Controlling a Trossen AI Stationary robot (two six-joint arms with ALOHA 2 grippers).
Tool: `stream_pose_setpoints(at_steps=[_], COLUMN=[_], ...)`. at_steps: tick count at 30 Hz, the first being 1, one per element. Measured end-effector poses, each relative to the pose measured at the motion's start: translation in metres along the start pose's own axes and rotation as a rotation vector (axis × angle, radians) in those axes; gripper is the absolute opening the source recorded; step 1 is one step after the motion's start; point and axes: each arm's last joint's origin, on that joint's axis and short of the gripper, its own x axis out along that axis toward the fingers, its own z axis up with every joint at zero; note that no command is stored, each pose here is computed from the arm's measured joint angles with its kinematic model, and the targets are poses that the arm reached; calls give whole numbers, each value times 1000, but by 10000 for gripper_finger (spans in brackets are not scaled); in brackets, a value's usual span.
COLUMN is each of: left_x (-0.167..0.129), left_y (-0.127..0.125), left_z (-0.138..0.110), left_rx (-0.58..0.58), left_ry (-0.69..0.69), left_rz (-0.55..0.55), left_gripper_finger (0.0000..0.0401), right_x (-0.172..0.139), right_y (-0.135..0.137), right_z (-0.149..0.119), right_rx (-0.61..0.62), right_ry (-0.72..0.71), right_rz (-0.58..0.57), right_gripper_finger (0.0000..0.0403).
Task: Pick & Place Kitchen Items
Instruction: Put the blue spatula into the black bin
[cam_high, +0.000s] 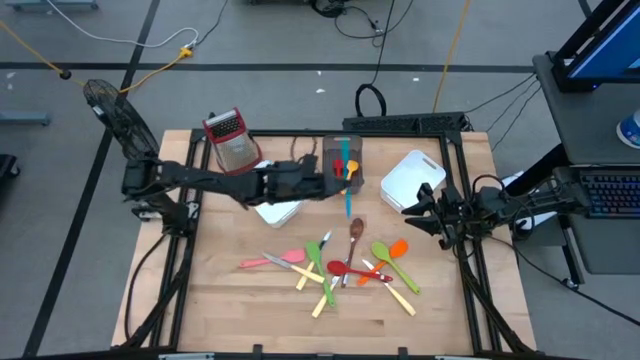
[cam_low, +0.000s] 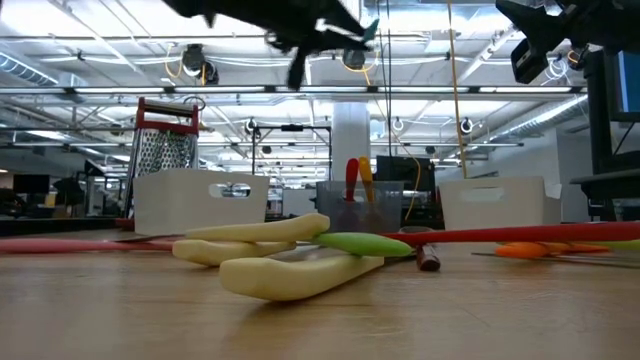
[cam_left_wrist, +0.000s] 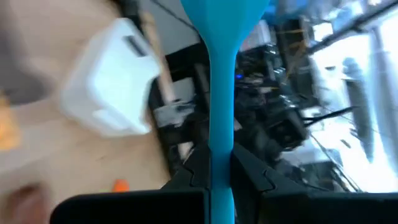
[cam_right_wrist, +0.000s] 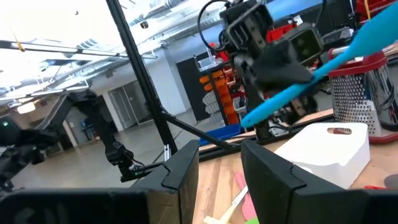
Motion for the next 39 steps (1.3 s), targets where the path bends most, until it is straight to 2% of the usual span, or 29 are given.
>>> stream_pose_setpoints(at_steps=[6, 13, 20, 28, 39], left_x=[39, 62, 70, 68, 65], left_y=[-3, 20, 45, 60, 75], left_z=[24, 54, 68, 75, 84], left_rx=[45, -13, -48, -69, -220], left_ry=[41, 60, 107, 155, 113], left_rz=[-39, -15, 49, 149, 283], left_gripper_finger=[20, 20, 20, 20, 20], right_x=[0, 0, 0, 0, 0], right_y=[0, 0, -1, -1, -1], right_z=[0, -1, -2, -2, -2], right_rx=[4, 4, 6, 5, 4], right_ry=[3, 13, 18, 18, 16], right_rz=[3, 0, -3, -3, -7], right_gripper_finger=[114, 114, 114, 114, 114])
